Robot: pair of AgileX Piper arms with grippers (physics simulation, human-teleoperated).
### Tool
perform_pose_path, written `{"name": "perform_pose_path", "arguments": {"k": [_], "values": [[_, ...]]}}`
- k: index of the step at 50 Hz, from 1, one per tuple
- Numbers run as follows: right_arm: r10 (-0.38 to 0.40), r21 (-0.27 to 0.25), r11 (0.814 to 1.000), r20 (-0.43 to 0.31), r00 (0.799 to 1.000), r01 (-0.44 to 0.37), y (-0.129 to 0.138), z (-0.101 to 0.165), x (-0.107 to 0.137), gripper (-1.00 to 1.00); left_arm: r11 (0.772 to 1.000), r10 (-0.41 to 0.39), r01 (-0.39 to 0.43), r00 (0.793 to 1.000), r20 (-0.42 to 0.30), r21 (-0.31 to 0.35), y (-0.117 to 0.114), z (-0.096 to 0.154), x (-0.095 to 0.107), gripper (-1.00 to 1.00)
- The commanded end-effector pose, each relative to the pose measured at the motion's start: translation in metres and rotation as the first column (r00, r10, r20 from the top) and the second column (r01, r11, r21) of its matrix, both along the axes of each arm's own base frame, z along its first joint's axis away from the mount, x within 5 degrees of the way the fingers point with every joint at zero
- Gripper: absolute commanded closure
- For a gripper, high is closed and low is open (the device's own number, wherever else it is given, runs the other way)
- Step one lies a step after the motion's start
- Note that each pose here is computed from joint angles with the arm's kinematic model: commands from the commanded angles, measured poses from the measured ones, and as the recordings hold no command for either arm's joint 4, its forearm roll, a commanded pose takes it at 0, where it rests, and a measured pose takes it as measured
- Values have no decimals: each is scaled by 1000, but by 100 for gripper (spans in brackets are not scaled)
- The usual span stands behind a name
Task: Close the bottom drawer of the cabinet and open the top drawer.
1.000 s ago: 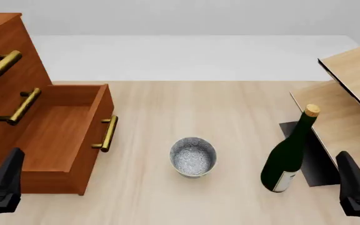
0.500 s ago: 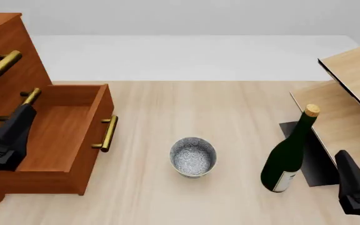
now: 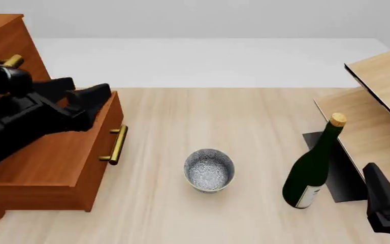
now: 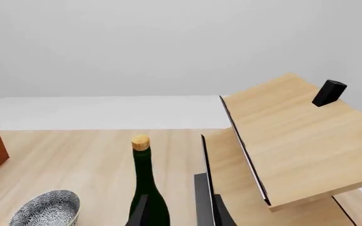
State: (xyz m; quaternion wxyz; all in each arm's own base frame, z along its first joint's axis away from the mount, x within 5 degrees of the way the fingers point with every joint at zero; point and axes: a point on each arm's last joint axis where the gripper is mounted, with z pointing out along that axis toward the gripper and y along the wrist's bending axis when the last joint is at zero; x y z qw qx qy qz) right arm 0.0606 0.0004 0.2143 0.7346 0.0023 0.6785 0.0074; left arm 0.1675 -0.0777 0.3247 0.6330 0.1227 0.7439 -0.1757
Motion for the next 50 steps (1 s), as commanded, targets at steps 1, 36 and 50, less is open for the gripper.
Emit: {"name": "perform_pose_path", "arguments": {"k": [1, 36, 50], "values": [[2, 3, 1000, 1, 1000, -2, 0, 0, -1, -100, 997, -75, 77, 973, -220, -1, -36, -6, 25, -100], [9, 12, 1000, 4, 1000, -9, 0, 0, -1, -100, 989, 31, 60, 815, -579, 138, -58, -78, 66, -100], [15, 15, 1000, 3, 1000, -15, 1, 0, -1, -100, 984, 101, 21, 753, -650, 177, -48, -104, 75, -100]]}}
